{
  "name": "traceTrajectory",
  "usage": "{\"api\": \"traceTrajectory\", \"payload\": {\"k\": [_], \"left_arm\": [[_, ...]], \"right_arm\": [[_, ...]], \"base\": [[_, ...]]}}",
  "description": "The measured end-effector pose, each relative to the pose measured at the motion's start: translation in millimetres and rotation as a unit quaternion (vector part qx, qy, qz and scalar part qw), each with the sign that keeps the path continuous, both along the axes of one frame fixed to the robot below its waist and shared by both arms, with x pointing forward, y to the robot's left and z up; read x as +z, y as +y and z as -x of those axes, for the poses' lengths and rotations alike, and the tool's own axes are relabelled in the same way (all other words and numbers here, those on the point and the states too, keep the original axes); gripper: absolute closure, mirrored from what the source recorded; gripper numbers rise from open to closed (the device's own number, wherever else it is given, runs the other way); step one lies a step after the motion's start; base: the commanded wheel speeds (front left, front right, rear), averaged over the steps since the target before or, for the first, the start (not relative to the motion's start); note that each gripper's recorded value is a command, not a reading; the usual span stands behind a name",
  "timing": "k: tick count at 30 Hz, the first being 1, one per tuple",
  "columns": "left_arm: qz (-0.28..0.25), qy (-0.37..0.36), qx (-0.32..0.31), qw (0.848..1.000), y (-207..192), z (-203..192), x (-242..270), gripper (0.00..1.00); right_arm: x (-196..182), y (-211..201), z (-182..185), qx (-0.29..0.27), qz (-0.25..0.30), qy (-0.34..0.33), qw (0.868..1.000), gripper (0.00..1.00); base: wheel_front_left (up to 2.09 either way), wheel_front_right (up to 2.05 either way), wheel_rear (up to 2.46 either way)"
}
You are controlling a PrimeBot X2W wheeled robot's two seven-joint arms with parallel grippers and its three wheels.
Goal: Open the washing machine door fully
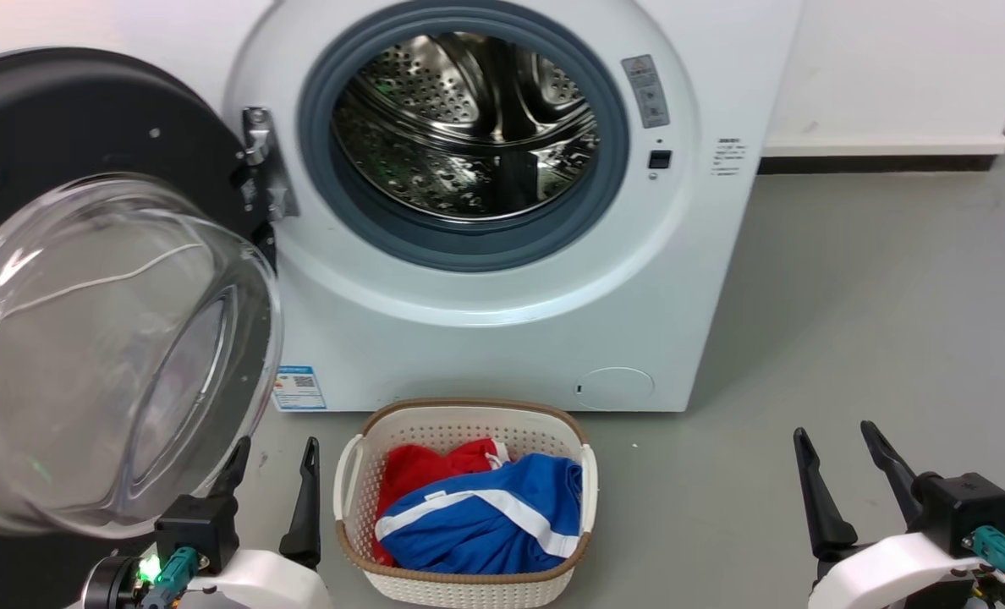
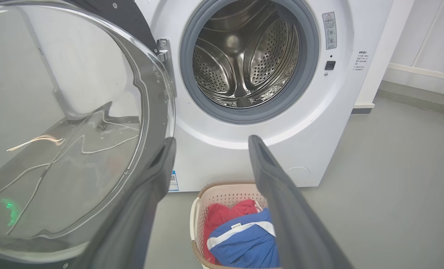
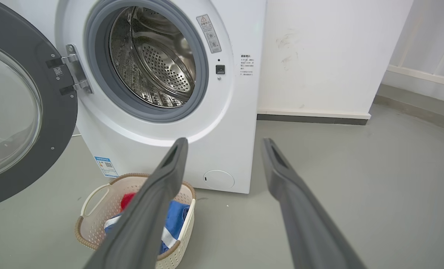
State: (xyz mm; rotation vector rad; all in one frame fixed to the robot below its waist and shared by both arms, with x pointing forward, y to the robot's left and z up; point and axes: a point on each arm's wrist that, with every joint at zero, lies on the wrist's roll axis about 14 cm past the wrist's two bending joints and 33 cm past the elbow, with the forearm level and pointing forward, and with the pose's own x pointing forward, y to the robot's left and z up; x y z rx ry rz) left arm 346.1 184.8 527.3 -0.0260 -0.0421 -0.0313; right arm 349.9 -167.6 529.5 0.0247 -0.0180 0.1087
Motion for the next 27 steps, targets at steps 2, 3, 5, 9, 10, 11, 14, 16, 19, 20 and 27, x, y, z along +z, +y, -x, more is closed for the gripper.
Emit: {"api": "traceTrajectory", "payload": {"k": [2,3,5,9,10,11,14,16,19,20,27], "left_arm": [[-0.002,0.001,-0.008,1.0,-5.1,-4.4,-0.9,0.0],[-0.002,0.003,-0.011,1.0,-7.6,-6.0,-2.1,0.0],[-0.002,0.006,-0.017,1.0,-11.4,-8.6,-4.0,0.0],[0.001,0.013,-0.021,1.0,-15.0,-11.6,-8.1,0.0],[0.002,0.015,-0.021,1.0,-15.4,-11.9,-9.1,0.0],[0.004,0.015,-0.022,1.0,-15.9,-12.1,-9.7,0.0],[0.005,0.018,-0.019,1.0,-14.7,-13.0,-11.4,0.0],[0.008,0.018,-0.017,1.0,-13.5,-13.6,-12.0,0.0],[0.009,0.017,-0.013,1.0,-11.1,-14.2,-12.5,0.0],[0.009,0.018,-0.012,1.0,-10.5,-14.4,-12.9,0.0],[0.012,0.017,-0.007,1.0,-9.6,-16.6,-13.7,0.0]], "right_arm": [[-0.3,-4.0,2.7,-0.006,0.002,0.001,1.0,0.0],[-0.5,-5.8,3.9,-0.009,0.003,0.002,1.0,0.0],[-1.1,-8.3,5.8,-0.013,0.003,0.003,1.0,0.0],[-1.8,-11.6,7.4,-0.019,0.002,0.004,1.0,0.0],[-2.0,-12.2,7.2,-0.02,0.002,0.004,1.0,0.0],[-2.2,-12.2,7.1,-0.02,-0.001,0.005,1.0,0.0],[-3.8,-10.9,6.2,-0.018,-0.007,0.006,1.0,0.0],[-3.0,-9.4,4.4,-0.016,-0.008,0.005,1.0,0.0],[-2.9,-8.1,2.2,-0.014,-0.008,0.005,1.0,0.0],[-3.1,-7.4,1.2,-0.013,-0.008,0.005,1.0,0.0],[-6.1,-5.1,-2.6,-0.009,-0.009,0.009,1.0,0.0]], "base": [[0.0,0.0,0.0],[0.0,0.0,0.0],[0.0,0.0,0.0],[0.0,0.0,0.0],[0.0,0.0,0.0],[0.0,0.0,0.0],[0.0,0.0,0.0],[0.0,0.0,0.0],[0.0,0.0,0.0],[0.0,0.0,0.0],[0.0,0.0,0.0]]}}
